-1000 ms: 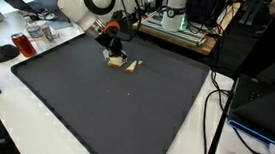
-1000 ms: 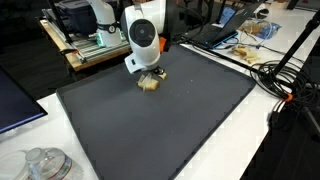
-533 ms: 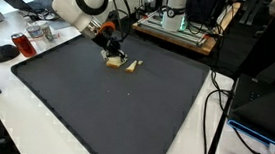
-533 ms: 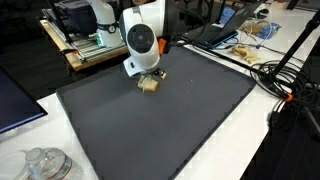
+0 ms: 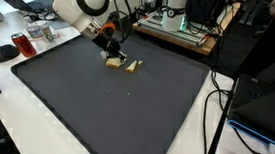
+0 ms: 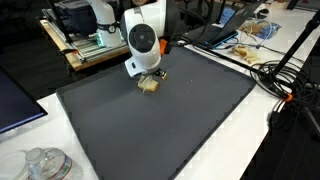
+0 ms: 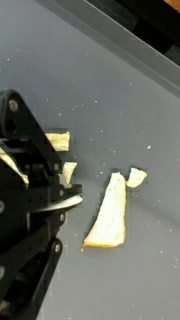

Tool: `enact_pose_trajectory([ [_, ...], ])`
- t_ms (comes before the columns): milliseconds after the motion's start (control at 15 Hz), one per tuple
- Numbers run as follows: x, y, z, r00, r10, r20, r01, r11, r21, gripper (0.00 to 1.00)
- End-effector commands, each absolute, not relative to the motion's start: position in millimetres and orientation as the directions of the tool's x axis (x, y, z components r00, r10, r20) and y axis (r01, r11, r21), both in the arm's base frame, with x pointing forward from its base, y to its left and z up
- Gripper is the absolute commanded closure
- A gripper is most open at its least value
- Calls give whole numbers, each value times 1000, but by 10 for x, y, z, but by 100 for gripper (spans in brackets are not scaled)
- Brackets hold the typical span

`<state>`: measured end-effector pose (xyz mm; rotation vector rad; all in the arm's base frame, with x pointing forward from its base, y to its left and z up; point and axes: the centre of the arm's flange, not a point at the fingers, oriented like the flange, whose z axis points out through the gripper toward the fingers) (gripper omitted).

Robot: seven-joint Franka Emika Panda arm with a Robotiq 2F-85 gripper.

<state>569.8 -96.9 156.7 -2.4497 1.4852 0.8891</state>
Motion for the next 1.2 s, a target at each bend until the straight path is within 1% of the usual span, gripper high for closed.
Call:
enact_pose_trajectory([
  [0, 5427, -851, 1095, 329, -767, -550, -844, -501, 193, 99],
  [267, 5288, -885, 1100, 307, -747, -590, -833, -511, 212, 99],
  [733, 4985, -805, 1237, 332, -607, -722, -761, -624, 175, 99],
  [867, 4936, -790, 1189, 324, -597, -734, -758, -628, 175, 99],
  [1133, 4959, -752, 1035, 327, -637, -698, -788, -592, 171, 99],
])
